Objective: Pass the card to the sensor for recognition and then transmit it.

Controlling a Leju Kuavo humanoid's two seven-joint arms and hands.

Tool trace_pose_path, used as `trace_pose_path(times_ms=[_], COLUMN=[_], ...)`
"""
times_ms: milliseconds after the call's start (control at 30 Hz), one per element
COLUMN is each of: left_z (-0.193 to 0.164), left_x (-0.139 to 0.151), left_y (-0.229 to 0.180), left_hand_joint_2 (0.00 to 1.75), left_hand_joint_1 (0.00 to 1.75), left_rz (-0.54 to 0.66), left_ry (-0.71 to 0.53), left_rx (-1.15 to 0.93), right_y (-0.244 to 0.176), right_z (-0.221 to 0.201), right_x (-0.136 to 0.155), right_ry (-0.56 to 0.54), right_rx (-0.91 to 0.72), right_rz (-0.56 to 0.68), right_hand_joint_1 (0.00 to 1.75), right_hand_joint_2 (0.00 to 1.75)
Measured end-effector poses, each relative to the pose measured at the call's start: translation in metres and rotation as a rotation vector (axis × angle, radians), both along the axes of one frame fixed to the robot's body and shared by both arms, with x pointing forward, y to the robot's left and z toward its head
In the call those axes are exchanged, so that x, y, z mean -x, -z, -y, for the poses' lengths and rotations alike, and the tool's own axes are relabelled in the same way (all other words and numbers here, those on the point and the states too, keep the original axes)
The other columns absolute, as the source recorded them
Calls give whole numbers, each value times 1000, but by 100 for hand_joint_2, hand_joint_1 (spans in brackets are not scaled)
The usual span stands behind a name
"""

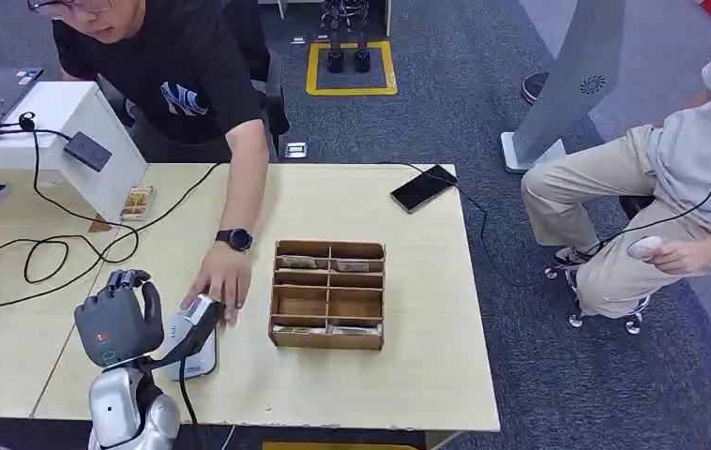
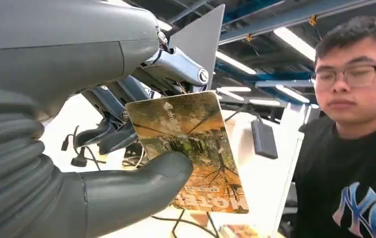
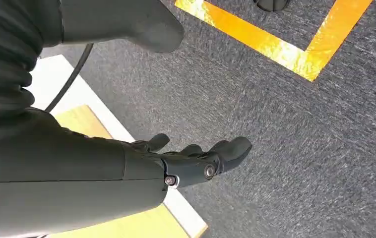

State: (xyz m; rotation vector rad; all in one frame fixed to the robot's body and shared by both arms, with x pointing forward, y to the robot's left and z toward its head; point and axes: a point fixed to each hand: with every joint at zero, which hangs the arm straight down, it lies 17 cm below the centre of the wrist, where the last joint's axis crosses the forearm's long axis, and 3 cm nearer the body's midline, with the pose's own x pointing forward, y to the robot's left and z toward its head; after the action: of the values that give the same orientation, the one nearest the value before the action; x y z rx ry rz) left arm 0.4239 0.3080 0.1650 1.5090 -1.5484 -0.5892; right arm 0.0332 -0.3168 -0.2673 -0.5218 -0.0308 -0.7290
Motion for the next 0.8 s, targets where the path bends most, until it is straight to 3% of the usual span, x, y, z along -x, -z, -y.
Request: trace_pose_path(times_ms=[167, 467, 800], left_z=[-6, 30, 39], left_x=[1, 3, 8], left_y=[22, 74, 92], left_hand_joint_2=[175, 175, 175], left_hand_joint_1=[175, 175, 175], left_rz=[-63, -199, -241], left_ry=[-55, 27, 70], left_rx=[39, -1, -32], right_y=[1, 1, 1], right_z=[-2, 0, 0], right_x=[3, 2, 2], right_ry=[13, -1, -4], right_rx=[-15, -5, -4], right_rz=[0, -2, 0], right_hand_joint_1=[0, 0, 0], right_hand_joint_2=[175, 175, 175])
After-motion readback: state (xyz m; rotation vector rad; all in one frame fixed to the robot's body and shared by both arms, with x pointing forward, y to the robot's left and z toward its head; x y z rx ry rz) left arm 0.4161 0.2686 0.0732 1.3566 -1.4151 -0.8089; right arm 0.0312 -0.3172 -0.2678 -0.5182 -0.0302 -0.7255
